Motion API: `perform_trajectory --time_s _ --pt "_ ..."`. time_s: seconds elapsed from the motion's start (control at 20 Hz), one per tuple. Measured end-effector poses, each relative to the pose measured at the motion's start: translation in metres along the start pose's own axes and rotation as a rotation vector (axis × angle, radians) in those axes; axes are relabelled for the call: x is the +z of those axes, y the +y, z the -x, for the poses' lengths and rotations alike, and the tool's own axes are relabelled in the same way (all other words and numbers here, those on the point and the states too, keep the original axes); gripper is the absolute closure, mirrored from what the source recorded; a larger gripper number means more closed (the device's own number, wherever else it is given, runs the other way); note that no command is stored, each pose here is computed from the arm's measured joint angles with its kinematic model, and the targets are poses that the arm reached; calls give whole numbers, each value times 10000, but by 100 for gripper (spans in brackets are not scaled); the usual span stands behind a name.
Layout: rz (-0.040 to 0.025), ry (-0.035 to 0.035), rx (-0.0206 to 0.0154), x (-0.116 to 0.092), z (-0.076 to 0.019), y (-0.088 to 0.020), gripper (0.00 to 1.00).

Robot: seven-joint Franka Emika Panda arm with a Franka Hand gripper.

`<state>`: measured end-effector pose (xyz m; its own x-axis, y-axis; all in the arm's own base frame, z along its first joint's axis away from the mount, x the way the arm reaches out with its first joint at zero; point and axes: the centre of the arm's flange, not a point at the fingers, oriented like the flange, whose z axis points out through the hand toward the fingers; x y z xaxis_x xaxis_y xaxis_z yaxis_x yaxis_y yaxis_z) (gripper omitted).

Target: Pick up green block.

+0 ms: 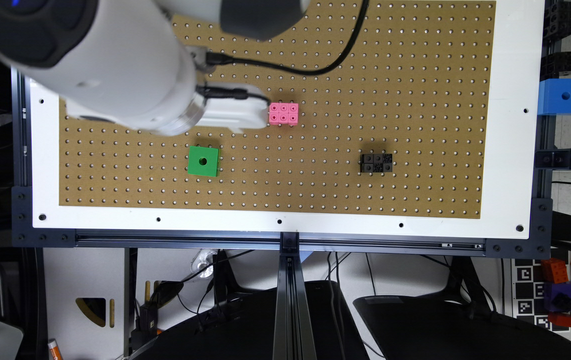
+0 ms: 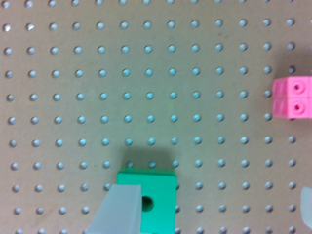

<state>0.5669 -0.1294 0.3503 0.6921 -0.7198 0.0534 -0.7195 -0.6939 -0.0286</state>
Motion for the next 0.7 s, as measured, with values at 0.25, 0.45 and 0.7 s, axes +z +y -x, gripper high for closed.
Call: perform_trajectory --time_s 0.25,0.45,0.7 --pt "-24 58 16 21 -153 40 0" --pt "-32 74 32 13 -164 47 0" --pt "-22 106 42 4 -234 149 0"
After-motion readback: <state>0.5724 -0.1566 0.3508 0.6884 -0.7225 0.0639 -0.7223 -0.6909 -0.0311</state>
